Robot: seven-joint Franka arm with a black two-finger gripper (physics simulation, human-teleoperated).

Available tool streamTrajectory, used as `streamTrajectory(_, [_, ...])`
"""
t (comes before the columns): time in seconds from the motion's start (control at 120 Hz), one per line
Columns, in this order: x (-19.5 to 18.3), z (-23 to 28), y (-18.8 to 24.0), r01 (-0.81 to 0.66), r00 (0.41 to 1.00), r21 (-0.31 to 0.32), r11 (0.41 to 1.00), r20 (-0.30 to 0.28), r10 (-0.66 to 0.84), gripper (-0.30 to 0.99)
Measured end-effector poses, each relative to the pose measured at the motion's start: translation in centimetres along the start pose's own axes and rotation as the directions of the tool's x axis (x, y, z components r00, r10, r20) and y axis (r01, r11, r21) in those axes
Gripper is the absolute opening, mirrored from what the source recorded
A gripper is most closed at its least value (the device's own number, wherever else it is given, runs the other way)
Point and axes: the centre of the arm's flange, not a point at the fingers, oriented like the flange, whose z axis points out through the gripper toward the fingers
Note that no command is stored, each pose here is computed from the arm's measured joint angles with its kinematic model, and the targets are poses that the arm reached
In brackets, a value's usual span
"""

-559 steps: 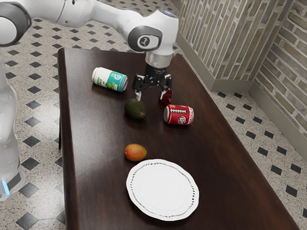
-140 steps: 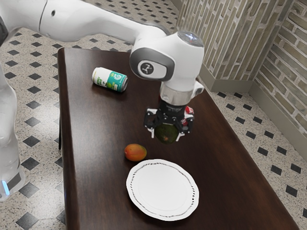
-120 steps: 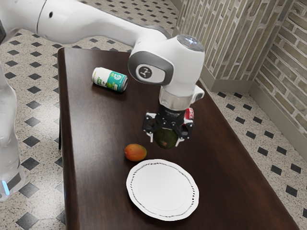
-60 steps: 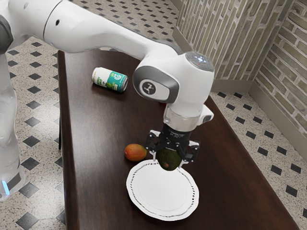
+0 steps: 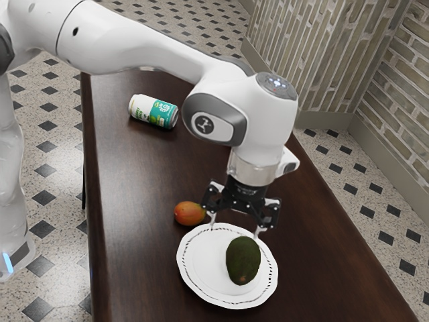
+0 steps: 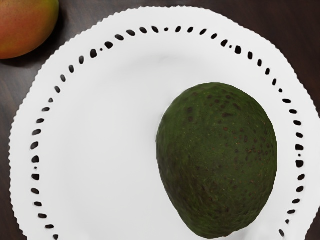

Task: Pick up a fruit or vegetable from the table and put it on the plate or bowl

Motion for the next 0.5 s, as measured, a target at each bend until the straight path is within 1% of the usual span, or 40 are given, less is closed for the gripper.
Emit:
streamTrajectory(0.05, [0.2, -0.7, 0.2, 0.003, 1.0, -0.015, 1.0, 0.001, -0.003, 0.69])
streamTrajectory(0.125, [1.1, -5.6, 1.3, 0.003, 1.0, -0.093, 0.996, 0.004, -0.002, 0.69])
streamTrajectory(0.192, [4.0, -9.5, 2.4, -0.018, 1.0, -0.139, 0.99, 0.007, 0.019, 0.69])
streamTrajectory(0.267, [8.2, -12.0, 3.0, -0.088, 0.996, -0.156, 0.984, -0.001, 0.089, 0.69])
streamTrajectory(0.308, [12.0, -12.4, 2.6, -0.1, 0.995, -0.14, 0.985, -0.014, 0.099, 0.69])
streamTrajectory(0.358, [18.5, -12.4, 1.1, -0.081, 0.996, -0.115, 0.99, -0.032, 0.078, 0.69])
streamTrajectory(0.442, [30.6, -12.9, -3.7, 0.001, 0.998, -0.086, 0.996, -0.056, -0.006, 0.69])
streamTrajectory(0.475, [34.2, -13.0, -5.9, 0.024, 0.998, -0.076, 0.997, -0.062, -0.029, 0.69])
streamTrajectory(0.5, [36.2, -13.1, -7.3, 0.031, 0.997, -0.068, 0.997, -0.066, -0.035, 0.69])
